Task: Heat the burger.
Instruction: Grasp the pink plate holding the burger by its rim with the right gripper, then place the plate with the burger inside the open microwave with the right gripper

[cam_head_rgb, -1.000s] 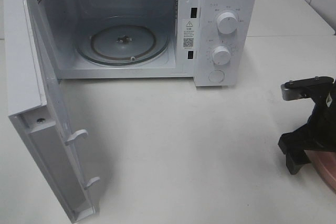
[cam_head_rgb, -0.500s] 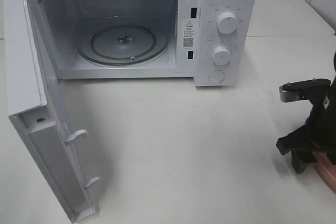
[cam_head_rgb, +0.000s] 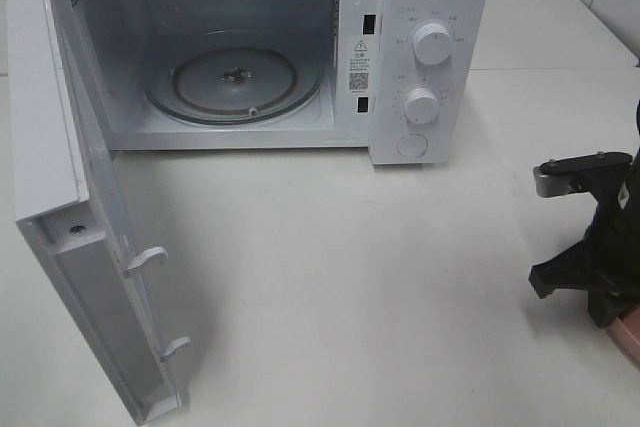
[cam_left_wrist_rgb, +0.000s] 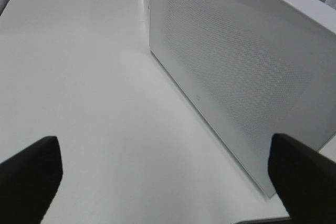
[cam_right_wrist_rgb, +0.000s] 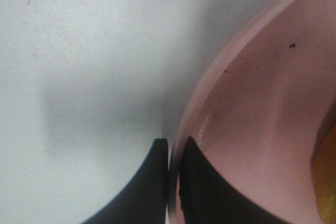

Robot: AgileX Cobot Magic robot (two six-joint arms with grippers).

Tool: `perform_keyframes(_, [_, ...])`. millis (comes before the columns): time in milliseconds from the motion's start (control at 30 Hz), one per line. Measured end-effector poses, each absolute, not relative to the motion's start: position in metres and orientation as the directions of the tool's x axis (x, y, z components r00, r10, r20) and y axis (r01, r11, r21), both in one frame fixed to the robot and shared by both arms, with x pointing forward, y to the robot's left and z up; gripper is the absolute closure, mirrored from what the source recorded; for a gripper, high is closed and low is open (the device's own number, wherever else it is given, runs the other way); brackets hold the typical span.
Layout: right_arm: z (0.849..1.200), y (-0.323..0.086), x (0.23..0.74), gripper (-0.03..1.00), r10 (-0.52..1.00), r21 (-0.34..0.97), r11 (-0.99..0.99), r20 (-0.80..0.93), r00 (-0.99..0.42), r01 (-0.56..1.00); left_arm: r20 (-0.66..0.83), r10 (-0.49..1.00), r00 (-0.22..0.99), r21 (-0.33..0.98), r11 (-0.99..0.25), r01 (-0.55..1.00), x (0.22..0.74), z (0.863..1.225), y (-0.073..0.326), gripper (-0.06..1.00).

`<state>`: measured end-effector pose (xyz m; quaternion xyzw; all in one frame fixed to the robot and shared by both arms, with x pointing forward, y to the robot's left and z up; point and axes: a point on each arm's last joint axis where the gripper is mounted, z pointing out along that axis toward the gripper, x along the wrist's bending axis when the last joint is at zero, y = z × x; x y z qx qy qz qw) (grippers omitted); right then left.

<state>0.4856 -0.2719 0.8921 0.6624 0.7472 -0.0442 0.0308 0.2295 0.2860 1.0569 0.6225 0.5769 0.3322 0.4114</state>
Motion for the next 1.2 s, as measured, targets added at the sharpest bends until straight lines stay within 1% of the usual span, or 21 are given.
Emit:
perform_keyframes(167, [0.892,-0.273,0.485,0.95,0.987,-0.032,0.115,-0.106,-0.118,0.993,-0.061,0.992,0.114,0.896,0.004,0.445,0.230,1.057,0.286,-0.04])
perform_keyframes(467, [0.892,-0.273,0.485,0.95,0.988,-0.030,0.095,-0.116,-0.098,0.995,-0.061,0.992,0.114,0.896,0.004,0.445,0.230,1.057,0.286,-0.04])
perform_keyframes(633, [0.893,-0.267,0.484,0.95,0.980,-0.028,0.105,-0.169,-0.109,0.994,-0.061,0.992,0.114,0.896,0.004,0.445,0.230,1.057,0.286,-0.04])
perform_keyframes(833, [0.895,-0.257,0.481,0.95,0.953,-0.019,0.122,-0.277,-0.123,0.992,-0.061,0.992,0.114,0.896,0.004,0.445,0.230,1.057,0.286,-0.04])
perform_keyframes(1200, [0.898,-0.246,0.476,0.94,0.915,-0.021,0.134,-0.381,-0.132,0.991,-0.061,0.992,0.114,0.896,0.004,0.445,0.230,1.057,0.286,-0.04])
